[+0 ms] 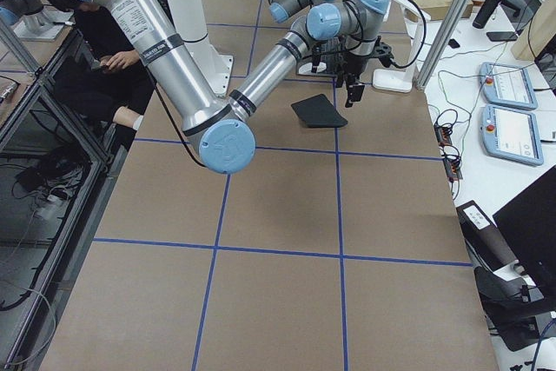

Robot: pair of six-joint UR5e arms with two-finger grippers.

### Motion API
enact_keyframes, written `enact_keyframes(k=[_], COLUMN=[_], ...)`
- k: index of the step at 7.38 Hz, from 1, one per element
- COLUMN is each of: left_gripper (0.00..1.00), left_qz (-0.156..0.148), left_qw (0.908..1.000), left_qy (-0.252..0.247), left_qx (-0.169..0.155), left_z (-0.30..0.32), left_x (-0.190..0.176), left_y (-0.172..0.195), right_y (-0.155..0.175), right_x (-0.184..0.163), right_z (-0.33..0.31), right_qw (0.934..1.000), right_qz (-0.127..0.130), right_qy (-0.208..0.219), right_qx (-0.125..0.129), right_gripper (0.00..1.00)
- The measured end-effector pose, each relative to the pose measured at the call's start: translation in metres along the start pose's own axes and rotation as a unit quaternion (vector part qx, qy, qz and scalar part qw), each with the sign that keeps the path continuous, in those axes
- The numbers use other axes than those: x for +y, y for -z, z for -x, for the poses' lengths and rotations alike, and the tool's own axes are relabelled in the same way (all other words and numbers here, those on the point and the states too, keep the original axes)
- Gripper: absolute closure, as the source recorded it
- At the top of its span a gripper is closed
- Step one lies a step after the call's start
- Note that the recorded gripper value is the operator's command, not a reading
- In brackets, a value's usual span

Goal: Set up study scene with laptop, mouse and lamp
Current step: 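Carry the white mouse with the left gripper onto the mouse pad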

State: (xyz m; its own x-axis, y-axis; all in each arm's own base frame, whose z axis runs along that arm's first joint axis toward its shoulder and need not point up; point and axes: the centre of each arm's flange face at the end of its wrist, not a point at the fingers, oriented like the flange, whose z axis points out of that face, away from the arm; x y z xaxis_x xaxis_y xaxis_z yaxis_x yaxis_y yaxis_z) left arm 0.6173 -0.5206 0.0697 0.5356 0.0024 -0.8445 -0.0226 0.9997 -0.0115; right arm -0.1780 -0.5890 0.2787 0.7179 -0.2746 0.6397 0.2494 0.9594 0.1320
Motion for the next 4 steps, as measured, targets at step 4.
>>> enact_keyframes(k=[4], left_gripper=[0.47], left_qz=[-0.040], left_qw=[0.9991], left_qy=[-0.008], left_qx=[0.009], left_z=[-0.049], left_x=[0.002], left_y=[-0.037], right_y=[0.000], right_x=[0.002], right_z=[-0.009], right_qw=[1.0000], right_qz=[0.001], right_qy=[-0.006], right_qx=[0.001], right_gripper=[0.00])
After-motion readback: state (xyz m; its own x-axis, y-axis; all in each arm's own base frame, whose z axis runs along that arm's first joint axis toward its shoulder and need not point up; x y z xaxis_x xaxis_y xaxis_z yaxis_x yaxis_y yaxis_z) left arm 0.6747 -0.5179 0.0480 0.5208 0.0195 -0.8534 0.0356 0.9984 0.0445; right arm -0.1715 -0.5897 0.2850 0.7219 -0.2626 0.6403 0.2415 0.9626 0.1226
